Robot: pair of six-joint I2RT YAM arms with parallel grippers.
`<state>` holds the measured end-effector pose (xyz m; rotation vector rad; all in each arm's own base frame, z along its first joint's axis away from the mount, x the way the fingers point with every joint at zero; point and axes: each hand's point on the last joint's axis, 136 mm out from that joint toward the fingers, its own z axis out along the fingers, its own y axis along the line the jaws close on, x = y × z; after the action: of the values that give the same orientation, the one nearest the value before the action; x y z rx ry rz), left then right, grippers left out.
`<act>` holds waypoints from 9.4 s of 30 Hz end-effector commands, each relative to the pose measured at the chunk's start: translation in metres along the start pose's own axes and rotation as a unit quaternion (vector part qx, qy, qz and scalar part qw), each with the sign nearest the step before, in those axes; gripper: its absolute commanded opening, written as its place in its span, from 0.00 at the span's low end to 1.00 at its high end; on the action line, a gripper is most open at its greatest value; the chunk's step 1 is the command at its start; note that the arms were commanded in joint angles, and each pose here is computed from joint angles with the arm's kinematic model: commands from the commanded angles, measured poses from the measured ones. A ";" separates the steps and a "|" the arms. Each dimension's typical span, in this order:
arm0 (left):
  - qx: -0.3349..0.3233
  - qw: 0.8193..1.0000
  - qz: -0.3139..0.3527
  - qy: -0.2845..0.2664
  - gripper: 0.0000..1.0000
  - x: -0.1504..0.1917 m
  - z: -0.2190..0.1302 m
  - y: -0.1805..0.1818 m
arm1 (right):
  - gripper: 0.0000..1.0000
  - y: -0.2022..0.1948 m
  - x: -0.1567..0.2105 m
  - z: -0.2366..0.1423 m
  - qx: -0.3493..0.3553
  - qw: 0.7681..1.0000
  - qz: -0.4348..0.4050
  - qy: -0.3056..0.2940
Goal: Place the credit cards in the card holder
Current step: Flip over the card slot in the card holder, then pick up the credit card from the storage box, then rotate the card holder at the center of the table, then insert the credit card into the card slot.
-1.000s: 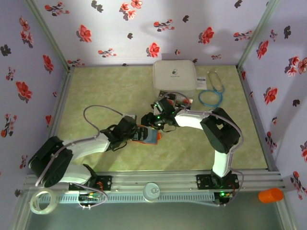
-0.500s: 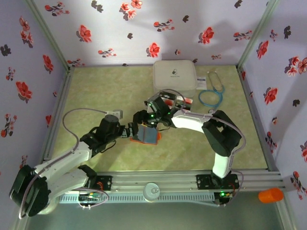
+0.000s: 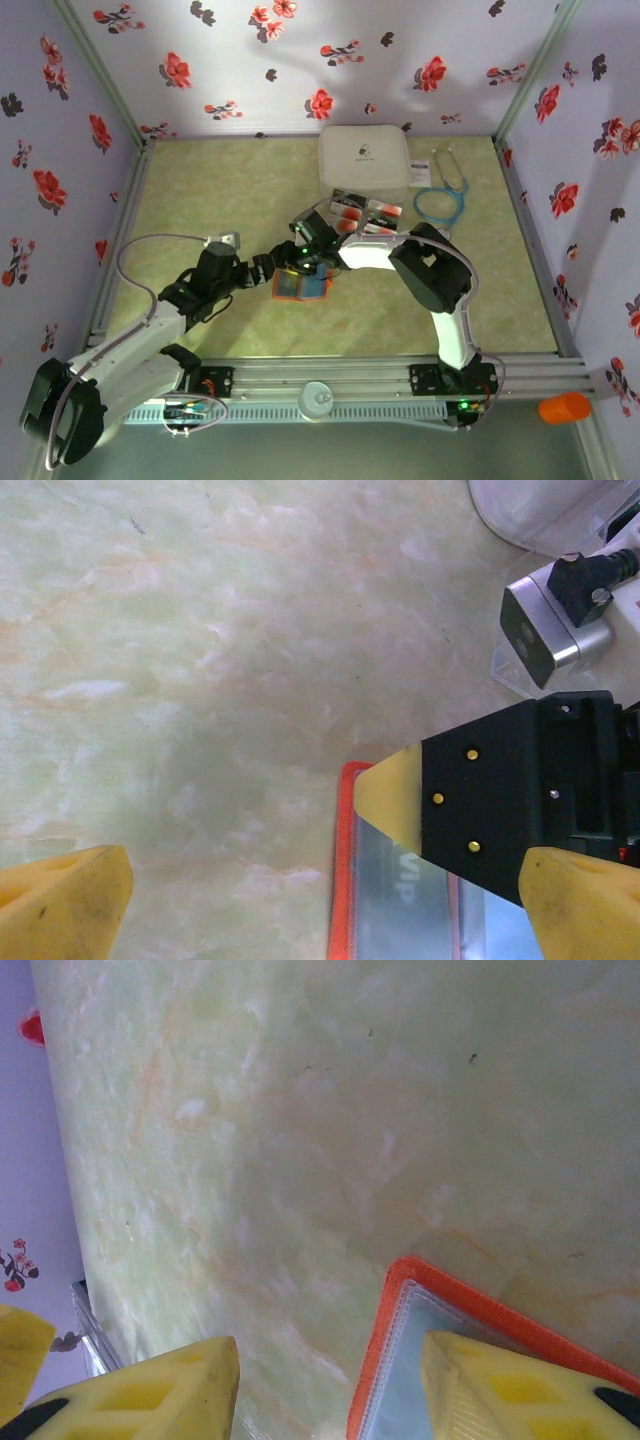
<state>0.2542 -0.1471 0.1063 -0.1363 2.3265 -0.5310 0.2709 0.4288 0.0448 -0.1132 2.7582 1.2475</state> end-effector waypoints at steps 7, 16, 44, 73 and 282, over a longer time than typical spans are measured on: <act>-0.006 1.000 -0.010 0.014 1.00 0.011 0.009 0.007 | 0.52 0.016 -0.004 -0.014 -0.027 1.000 -0.010 -0.008; -0.005 1.000 -0.005 0.027 1.00 0.017 0.016 0.005 | 0.52 0.016 -0.013 -0.031 -0.030 0.999 -0.010 -0.022; -0.021 0.995 0.044 0.092 1.00 0.035 0.057 -0.013 | 0.51 -0.028 -0.052 -0.137 0.093 0.991 -0.061 -0.071; -0.045 0.992 0.047 0.110 1.00 0.047 0.063 -0.001 | 0.40 -0.148 -0.068 -0.227 0.494 0.839 -0.228 0.022; -0.159 0.967 0.122 0.157 1.00 0.077 0.046 0.031 | 0.00 -0.049 0.030 -0.115 -0.037 0.980 -0.049 -0.187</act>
<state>0.2385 -0.1643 0.0245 0.0717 2.6553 -0.1334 0.2407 0.3037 0.0778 -0.0015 2.3826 1.1652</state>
